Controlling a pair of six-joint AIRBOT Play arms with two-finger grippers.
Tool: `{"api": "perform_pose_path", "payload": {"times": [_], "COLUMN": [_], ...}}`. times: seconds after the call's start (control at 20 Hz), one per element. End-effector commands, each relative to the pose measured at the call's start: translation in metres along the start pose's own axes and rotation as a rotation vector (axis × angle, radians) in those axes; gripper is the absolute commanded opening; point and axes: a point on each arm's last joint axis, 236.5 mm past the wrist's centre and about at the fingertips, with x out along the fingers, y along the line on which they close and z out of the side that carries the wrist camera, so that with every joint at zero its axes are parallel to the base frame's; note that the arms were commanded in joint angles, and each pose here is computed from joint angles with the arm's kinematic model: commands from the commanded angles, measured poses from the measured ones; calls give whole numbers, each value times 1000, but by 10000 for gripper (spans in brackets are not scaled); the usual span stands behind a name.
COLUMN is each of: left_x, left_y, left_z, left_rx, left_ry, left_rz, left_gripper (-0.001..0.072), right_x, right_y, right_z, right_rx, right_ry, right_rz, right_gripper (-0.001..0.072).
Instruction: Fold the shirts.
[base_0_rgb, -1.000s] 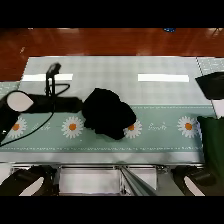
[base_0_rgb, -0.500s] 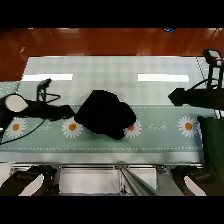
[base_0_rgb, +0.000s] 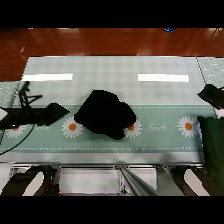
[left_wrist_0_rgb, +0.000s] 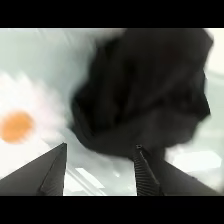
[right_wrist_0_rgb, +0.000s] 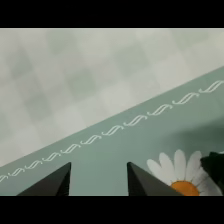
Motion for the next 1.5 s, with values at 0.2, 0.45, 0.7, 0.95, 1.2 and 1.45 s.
{"api": "perform_pose_path", "payload": {"times": [0.2,0.45,0.7,0.95,1.2,1.45], "left_x": [60,80,70,69,69,69], "left_y": [5,3,-17,-19,-19,-20], "left_z": [-7,-20,-13,-10,-11,-12], "left_rx": [-210,-129,-33,-12,-12,-10], "left_ry": [80,140,155,148,151,153], "left_rz": [-200,-199,-248,-251,-253,-253], "left_gripper": [508,281,28,28,28,29], "right_x": [31,46,93,119,132,135], "right_y": [21,58,110,157,183,216], "right_z": [-45,-68,-114,-164,-199,-221], "right_rx": [5,-101,-108,-65,-127,-198], "right_ry": [194,265,421,588,717,768], "right_rz": [194,240,333,489,511,529], "right_gripper": [406,407,406,406,407,405]}}
